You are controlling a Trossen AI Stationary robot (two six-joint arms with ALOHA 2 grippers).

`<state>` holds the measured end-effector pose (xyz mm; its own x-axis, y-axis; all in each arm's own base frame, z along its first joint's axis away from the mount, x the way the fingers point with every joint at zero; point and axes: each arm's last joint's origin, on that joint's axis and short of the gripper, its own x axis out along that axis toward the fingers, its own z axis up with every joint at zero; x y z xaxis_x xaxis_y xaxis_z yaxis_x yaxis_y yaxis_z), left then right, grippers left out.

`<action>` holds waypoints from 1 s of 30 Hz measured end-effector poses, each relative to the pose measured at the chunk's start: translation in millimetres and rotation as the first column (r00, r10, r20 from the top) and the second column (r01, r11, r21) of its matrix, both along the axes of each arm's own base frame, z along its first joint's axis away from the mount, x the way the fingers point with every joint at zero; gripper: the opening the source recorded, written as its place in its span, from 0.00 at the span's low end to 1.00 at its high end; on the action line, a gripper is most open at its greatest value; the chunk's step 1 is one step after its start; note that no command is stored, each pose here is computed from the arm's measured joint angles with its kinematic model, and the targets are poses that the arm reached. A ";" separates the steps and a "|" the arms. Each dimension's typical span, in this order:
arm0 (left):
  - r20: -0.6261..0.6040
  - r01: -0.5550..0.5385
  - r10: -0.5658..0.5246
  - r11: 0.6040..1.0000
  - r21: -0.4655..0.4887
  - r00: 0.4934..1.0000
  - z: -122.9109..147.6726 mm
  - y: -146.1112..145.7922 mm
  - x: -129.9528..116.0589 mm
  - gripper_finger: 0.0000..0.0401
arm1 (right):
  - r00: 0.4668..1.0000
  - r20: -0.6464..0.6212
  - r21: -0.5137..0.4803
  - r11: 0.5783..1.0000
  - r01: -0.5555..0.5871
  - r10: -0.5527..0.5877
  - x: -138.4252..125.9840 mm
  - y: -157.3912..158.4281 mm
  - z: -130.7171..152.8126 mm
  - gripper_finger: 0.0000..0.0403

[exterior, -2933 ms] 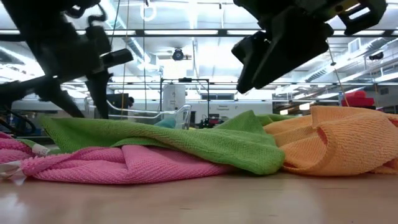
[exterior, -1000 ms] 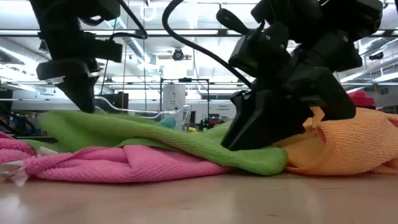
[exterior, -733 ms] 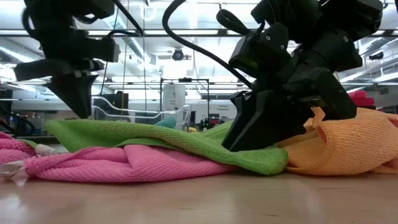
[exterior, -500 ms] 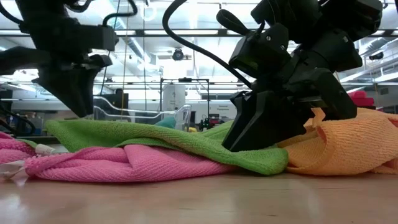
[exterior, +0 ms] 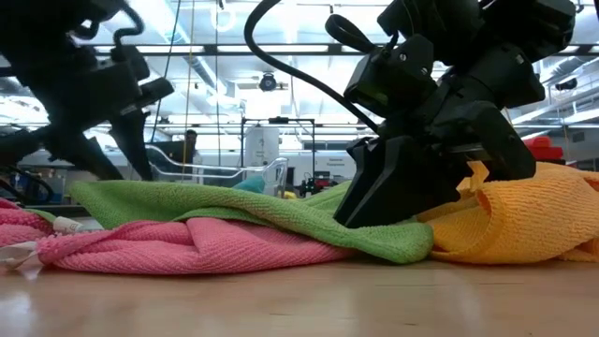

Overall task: Fold microfiber towels
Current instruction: Fold the left green microfiber towel

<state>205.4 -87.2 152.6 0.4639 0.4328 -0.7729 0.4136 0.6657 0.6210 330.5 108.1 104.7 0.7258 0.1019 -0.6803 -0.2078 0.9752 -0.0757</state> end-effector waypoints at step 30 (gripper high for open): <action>-0.198 0.194 -0.164 0.971 0.141 0.966 -36.0 11.7 4.7 0.29 | 1.000 0.011 0.017 1.000 0.015 -0.015 1.1 -1.2 0.8 0.37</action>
